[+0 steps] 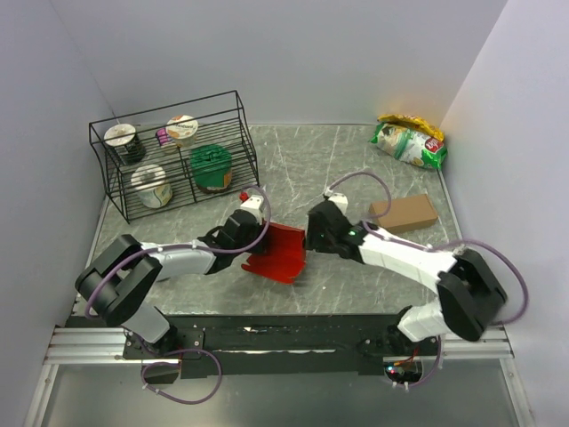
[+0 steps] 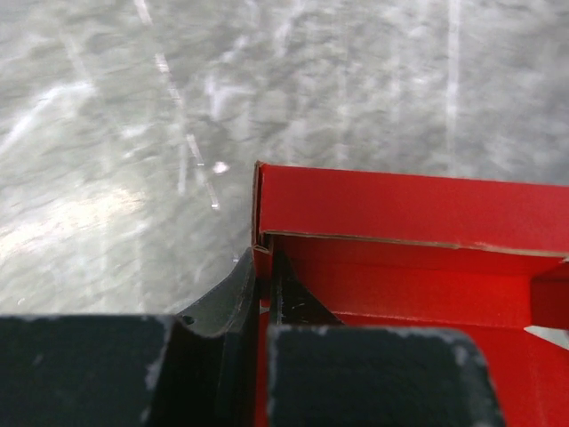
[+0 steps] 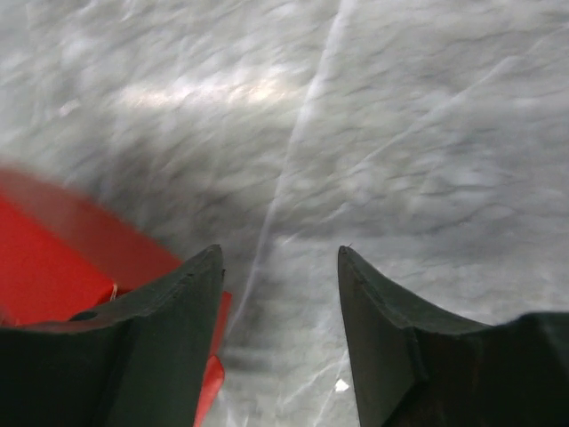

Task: Fold the paper box
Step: Fold the paper box at the center of the board.

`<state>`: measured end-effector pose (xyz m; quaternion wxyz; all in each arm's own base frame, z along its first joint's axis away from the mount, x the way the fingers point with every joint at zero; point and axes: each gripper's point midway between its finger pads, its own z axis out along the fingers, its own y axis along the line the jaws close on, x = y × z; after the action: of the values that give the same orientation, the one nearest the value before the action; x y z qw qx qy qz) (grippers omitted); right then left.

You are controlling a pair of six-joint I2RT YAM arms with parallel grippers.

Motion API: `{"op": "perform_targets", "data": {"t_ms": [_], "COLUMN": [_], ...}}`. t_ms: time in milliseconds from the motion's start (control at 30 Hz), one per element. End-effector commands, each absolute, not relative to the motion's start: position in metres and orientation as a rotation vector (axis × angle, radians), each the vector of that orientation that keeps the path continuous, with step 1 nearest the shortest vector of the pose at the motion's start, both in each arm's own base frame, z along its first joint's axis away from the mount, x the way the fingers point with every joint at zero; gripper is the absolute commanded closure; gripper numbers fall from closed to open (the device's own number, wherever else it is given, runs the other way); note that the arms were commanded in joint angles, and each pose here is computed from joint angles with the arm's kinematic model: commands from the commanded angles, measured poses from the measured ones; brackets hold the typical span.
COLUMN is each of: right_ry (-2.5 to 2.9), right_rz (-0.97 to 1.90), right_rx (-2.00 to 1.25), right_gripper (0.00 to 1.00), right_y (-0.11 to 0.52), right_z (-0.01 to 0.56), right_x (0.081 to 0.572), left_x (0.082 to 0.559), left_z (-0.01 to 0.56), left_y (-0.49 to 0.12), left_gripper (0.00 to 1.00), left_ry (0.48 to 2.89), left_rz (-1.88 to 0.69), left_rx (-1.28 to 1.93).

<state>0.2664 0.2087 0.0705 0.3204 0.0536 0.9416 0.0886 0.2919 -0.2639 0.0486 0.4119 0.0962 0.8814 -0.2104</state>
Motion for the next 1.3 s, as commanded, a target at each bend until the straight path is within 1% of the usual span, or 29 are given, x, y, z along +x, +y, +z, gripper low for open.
{"op": "perform_targets", "data": {"t_ms": [0, 33, 67, 233, 467, 700, 867, 1067, 1167, 1267], "right_ry": [2.284, 2.265, 2.206, 2.093, 2.064, 2.097, 2.081, 2.056, 2.034, 2.008], "right_rz": [0.710, 0.746, 0.777, 0.907, 0.992, 0.979, 1.006, 1.084, 1.116, 1.142], "right_rx": [-0.074, -0.123, -0.144, -0.338, -0.410, -0.350, -0.278, -0.311, -0.316, -0.340], "right_gripper": [0.44, 0.45, 0.46, 0.53, 0.56, 0.55, 0.54, 0.51, 0.46, 0.45], "right_y": [0.246, 0.246, 0.243, 0.250, 0.256, 0.245, 0.232, 0.228, 0.225, 0.224], "right_z": [0.127, 0.126, 0.142, 0.171, 0.175, 0.163, 0.168, 0.170, 0.175, 0.179], "right_x": [0.268, 0.261, 0.260, 0.241, 0.226, 0.221, 0.224, 0.211, 0.205, 0.198], "left_x": [0.285, 0.283, 0.283, 0.281, 0.280, 0.276, 0.267, 0.267, 0.267, 0.267], "left_z": [0.084, 0.085, 0.087, 0.098, 0.108, 0.118, 0.119, 0.118, 0.118, 0.119], "left_y": [-0.290, -0.289, -0.290, -0.293, -0.293, -0.293, -0.294, -0.291, -0.290, -0.290], "left_gripper": [0.99, 0.99, 0.99, 0.99, 0.99, 0.99, 0.99, 0.99, 0.99, 0.99], "left_ry": [2.108, 2.107, 2.104, 2.080, 2.058, 2.011, 1.979, 1.985, 1.981, 1.979], "left_rz": [-0.802, -0.823, -0.832, -0.910, -0.971, -1.025, -1.061, -1.082, -1.096, -1.109], "left_rx": [0.373, 0.389, 0.401, 0.411, 0.391, 0.423, 0.486, 0.477, 0.472, 0.471]}}
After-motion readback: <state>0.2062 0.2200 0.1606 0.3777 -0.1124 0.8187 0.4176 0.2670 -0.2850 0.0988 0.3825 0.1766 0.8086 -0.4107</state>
